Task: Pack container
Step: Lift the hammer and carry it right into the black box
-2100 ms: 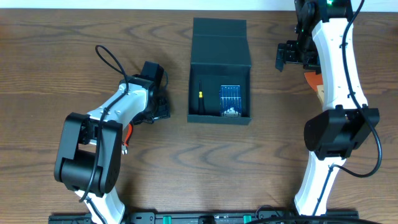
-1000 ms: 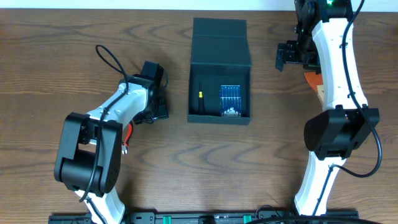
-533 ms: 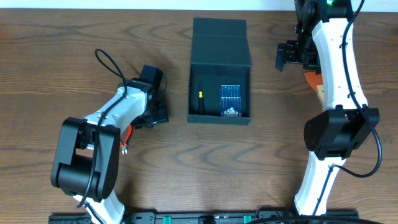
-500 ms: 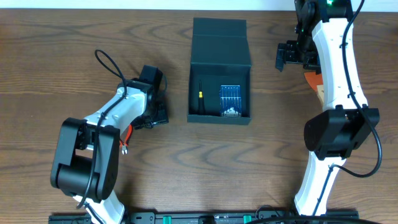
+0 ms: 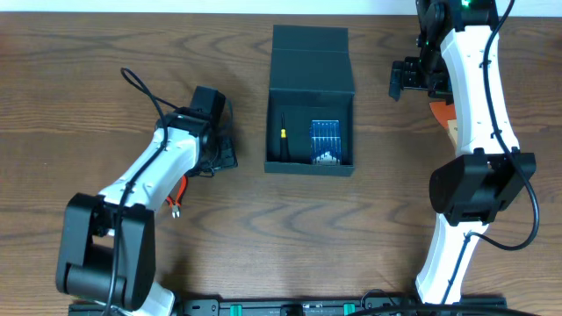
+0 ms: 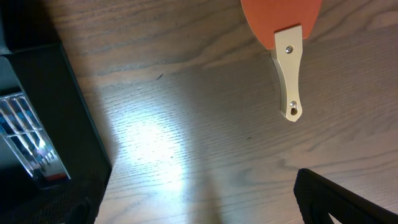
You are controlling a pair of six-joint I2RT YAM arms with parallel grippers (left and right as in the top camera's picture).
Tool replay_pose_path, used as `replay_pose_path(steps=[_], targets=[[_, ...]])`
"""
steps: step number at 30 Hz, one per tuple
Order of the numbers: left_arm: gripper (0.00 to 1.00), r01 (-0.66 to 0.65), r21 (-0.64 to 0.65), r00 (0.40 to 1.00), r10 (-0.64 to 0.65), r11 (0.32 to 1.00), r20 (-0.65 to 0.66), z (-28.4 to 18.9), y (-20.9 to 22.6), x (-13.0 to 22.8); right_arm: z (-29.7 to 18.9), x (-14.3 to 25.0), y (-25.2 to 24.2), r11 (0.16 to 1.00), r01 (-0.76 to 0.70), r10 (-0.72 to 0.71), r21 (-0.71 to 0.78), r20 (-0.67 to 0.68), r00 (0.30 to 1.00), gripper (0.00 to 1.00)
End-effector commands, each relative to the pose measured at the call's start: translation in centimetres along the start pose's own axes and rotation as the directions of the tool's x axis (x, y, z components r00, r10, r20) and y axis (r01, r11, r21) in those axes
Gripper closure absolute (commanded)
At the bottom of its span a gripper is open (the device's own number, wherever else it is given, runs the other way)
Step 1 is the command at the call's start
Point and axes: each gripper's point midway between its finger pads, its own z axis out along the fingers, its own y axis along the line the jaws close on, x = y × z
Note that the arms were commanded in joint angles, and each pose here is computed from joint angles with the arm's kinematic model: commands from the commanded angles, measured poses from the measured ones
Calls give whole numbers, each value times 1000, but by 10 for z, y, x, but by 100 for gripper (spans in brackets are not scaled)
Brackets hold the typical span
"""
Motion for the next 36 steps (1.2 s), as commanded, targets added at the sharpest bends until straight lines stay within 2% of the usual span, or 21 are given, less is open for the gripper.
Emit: replay_pose_path(steps=[1, 13, 21, 26, 36], targets=[[39, -7, 28, 999, 6, 1000, 37, -15, -4, -4, -2, -3, 2, 1000, 11, -11, -1, 13, 1000, 1], [39, -144, 78, 975, 128, 986, 180, -78, -18, -20, -2, -3, 2, 1000, 11, -11, -1, 13, 1000, 1], [39, -264, 148, 939, 219, 953, 264, -119, -55, -35, -2, -3, 2, 1000, 11, -11, -1, 13, 1000, 1], [40, -389, 154, 888, 325, 908, 326, -139, -83, -36, -2, -3, 2, 1000, 11, -11, -1, 13, 1000, 1], [41, -638, 124, 735, 553, 760, 392, -151, -130, -12, -2, -3, 2, 1000, 11, -11, -1, 13, 1000, 1]])
